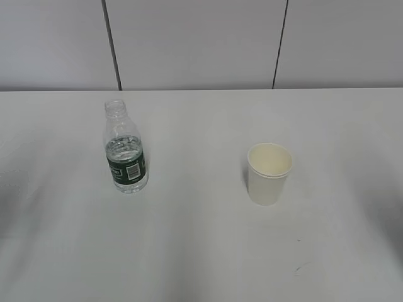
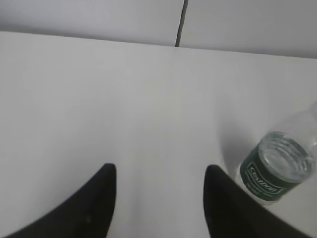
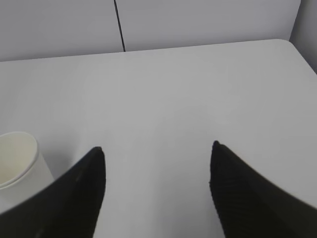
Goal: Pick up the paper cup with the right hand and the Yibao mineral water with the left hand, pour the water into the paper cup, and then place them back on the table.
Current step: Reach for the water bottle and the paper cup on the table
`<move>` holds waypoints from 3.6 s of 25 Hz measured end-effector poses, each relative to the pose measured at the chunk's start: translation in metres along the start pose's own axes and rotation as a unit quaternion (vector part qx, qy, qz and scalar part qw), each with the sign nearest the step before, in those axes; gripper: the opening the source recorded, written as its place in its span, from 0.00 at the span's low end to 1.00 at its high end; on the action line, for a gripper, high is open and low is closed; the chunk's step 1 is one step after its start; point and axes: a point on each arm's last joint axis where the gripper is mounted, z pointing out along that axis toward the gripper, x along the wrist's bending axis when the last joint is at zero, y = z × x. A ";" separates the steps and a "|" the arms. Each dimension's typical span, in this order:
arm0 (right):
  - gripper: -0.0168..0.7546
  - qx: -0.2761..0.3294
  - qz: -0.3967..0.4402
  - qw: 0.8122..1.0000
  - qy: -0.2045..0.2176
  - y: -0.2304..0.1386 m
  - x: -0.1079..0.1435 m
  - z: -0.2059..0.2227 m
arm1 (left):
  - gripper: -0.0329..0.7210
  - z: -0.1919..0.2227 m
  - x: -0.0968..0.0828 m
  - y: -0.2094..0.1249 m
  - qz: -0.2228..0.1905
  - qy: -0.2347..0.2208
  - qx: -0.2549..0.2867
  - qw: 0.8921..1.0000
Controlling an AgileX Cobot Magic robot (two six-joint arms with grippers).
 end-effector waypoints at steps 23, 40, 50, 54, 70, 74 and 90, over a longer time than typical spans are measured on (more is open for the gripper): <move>0.70 -0.006 -0.013 0.994 0.105 -0.048 0.017 0.051 | 0.52 0.030 -0.015 -0.022 0.032 -0.045 -0.031 0.998; 0.70 0.042 -0.004 0.978 0.205 -0.108 0.033 0.068 | 0.52 0.030 -0.017 -0.017 0.040 -0.051 -0.056 0.996; 0.70 0.048 -0.002 0.978 0.203 -0.111 0.033 0.069 | 0.52 0.029 -0.017 -0.016 0.040 -0.052 -0.064 0.996; 0.70 0.048 -0.002 0.979 0.200 -0.111 0.032 0.069 | 0.52 0.029 -0.017 -0.016 0.040 -0.052 -0.064 0.996; 0.88 -0.010 -0.051 0.974 0.220 -0.089 0.036 0.096 | 0.52 0.029 -0.019 -0.012 0.054 -0.062 -0.087 0.993; 0.88 0.001 -0.053 0.972 0.228 -0.094 0.038 0.110 | 0.52 0.029 -0.019 -0.012 0.054 -0.062 -0.087 0.993; 0.88 0.016 -0.084 0.951 0.296 -0.107 0.048 0.154 | 0.52 0.028 -0.019 -0.012 0.054 -0.062 -0.089 0.993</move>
